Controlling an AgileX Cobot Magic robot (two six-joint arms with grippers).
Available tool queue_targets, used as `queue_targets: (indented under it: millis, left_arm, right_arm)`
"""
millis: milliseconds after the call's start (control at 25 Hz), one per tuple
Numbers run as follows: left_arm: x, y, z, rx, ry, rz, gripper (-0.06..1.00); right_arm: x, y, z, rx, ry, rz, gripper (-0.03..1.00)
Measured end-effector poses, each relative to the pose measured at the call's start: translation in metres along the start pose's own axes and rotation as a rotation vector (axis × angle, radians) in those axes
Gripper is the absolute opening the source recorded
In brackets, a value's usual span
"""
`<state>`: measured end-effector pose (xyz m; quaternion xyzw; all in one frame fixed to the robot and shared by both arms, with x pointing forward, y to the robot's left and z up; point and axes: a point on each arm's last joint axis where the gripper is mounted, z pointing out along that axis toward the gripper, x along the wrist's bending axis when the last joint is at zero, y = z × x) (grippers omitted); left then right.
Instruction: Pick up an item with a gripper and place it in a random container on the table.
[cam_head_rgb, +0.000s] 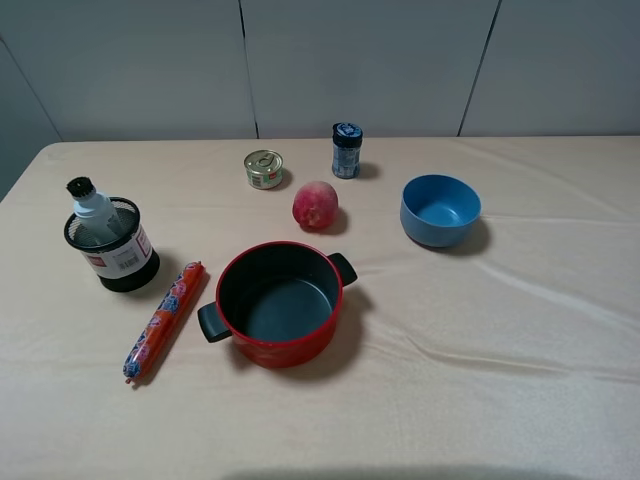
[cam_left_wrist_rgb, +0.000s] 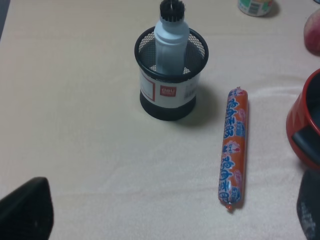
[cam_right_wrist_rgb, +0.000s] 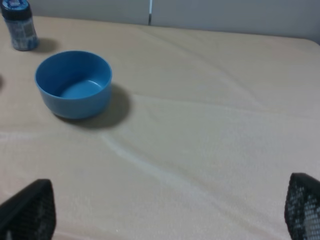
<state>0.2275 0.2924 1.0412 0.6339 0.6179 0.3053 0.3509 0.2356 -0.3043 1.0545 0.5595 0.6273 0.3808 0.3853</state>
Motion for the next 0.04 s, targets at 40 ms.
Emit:
queue_targets:
  millis: [40]
  left_arm:
    - [0.0,0.0,0.0,0.0,0.0,0.0,0.99]
  right_arm:
    - [0.0,0.0,0.0,0.0,0.0,0.0,0.69]
